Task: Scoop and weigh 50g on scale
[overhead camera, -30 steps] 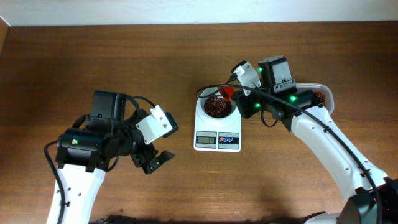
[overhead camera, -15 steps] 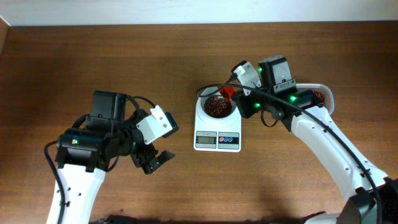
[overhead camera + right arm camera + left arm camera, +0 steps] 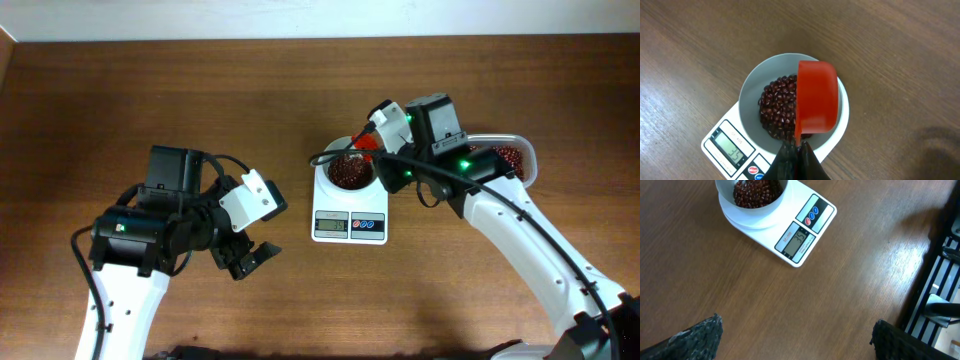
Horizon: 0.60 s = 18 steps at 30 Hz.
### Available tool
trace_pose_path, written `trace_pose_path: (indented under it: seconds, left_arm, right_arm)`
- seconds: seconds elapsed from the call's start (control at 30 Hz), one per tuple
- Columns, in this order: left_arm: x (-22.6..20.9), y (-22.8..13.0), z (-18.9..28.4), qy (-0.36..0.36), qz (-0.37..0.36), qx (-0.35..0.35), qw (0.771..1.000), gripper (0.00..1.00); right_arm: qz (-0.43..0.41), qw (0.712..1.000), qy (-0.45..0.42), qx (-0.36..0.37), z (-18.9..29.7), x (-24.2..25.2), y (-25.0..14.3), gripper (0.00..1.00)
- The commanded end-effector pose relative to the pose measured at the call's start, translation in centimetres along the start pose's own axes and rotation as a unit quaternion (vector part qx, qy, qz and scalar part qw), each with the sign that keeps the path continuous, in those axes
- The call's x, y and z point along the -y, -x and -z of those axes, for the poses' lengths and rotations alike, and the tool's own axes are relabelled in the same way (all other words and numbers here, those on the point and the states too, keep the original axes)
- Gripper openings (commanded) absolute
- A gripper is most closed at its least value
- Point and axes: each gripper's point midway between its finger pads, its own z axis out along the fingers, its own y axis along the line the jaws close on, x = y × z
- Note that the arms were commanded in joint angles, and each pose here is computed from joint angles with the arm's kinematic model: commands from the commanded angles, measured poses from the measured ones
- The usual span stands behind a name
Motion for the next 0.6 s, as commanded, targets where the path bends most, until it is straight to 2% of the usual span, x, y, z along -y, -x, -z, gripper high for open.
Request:
trace_pose_path:
  seconds: [0.0,0.13,0.23,0.47,0.57]
  left_arm:
    - [0.0,0.7,0.7,0.004,-0.013,0.014,1.0,0.99]
    - [0.0,0.7,0.7,0.004,-0.012,0.014,1.0,0.99]
    - [0.0,0.7,0.7,0.004,-0.012,0.014,1.0,0.99]
    - [0.0,0.7,0.7,0.004,-0.013,0.014,1.0,0.99]
    - [0.0,0.7,0.7,0.004,-0.012,0.014,1.0,0.99]
  right_arm:
    - [0.029,0.999,-0.037,0.011,1.1,0.3,1.2,0.04]
    - [0.038,0.999,-0.025,0.024,1.7,-1.1,1.8,0.04]
    - [0.078,0.996,-0.045,0.007,1.2,-0.7,1.2,0.04]
    - [0.077,0.996,-0.046,0.014,1.3,-1.0,1.6,0.04]
    - [0.053,0.997,-0.046,0.018,1.3,-0.9,1.8,0.04]
